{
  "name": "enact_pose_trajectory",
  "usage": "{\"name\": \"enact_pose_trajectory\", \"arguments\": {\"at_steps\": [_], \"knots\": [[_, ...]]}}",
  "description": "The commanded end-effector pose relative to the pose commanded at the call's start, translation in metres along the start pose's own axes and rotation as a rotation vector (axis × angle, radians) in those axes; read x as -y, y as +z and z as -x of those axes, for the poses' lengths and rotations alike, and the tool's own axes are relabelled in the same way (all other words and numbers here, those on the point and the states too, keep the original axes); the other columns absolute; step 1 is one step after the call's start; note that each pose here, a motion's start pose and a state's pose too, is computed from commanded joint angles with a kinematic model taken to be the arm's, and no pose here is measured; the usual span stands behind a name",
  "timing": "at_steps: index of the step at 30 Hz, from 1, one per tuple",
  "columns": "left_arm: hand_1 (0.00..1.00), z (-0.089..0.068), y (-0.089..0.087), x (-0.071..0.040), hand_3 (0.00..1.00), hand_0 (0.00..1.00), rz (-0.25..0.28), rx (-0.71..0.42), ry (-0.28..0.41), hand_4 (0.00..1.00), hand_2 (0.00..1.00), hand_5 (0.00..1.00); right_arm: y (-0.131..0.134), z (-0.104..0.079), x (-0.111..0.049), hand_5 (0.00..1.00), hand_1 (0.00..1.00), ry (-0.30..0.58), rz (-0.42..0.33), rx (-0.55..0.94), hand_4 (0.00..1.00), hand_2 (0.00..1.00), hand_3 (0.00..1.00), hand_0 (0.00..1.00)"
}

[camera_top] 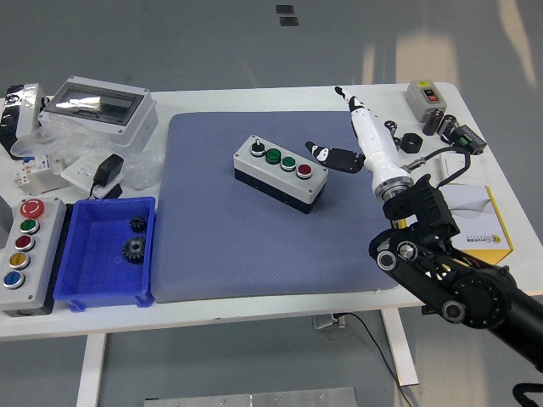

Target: Pick up the button,place it on the desk,press the button,press the button

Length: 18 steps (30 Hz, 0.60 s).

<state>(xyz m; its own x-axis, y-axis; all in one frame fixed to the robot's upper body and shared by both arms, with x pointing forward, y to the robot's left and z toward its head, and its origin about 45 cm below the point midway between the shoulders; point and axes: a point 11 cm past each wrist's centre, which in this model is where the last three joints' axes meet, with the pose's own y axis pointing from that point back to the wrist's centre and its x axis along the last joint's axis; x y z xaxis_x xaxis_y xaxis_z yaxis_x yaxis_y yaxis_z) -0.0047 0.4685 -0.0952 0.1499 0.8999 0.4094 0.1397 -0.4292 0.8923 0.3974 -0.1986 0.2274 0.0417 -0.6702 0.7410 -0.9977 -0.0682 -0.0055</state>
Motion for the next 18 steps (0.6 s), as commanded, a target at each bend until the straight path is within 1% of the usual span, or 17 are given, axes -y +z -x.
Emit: {"name": "enact_pose_trajectory", "arguments": {"at_steps": [4,7,13,18], "knots": [[0.611,-0.003,0.002,0.000,0.601,0.638,0.004,-0.001,0.004,0.642,0.560,0.164,0.006,0.004,0.000,0.251,0.998,-0.016,0.026,-0.009,0.867,0.998,0.998,0.998],[0.611,-0.003,0.001,0.000,0.602,0.638,0.001,-0.002,0.004,0.642,0.560,0.163,0.005,0.011,0.002,0.253,0.998,-0.042,0.034,-0.032,0.869,0.998,0.998,0.998],[0.611,-0.002,-0.002,0.000,0.602,0.638,-0.010,0.000,0.003,0.642,0.560,0.163,0.002,0.027,0.008,0.252,0.998,-0.100,0.047,-0.080,0.871,0.998,0.998,0.998],[0.611,-0.004,0.000,0.000,0.602,0.638,-0.007,-0.002,0.006,0.642,0.560,0.163,0.003,0.038,0.014,0.252,0.998,-0.142,0.065,-0.109,0.871,0.998,0.998,0.998]]}}
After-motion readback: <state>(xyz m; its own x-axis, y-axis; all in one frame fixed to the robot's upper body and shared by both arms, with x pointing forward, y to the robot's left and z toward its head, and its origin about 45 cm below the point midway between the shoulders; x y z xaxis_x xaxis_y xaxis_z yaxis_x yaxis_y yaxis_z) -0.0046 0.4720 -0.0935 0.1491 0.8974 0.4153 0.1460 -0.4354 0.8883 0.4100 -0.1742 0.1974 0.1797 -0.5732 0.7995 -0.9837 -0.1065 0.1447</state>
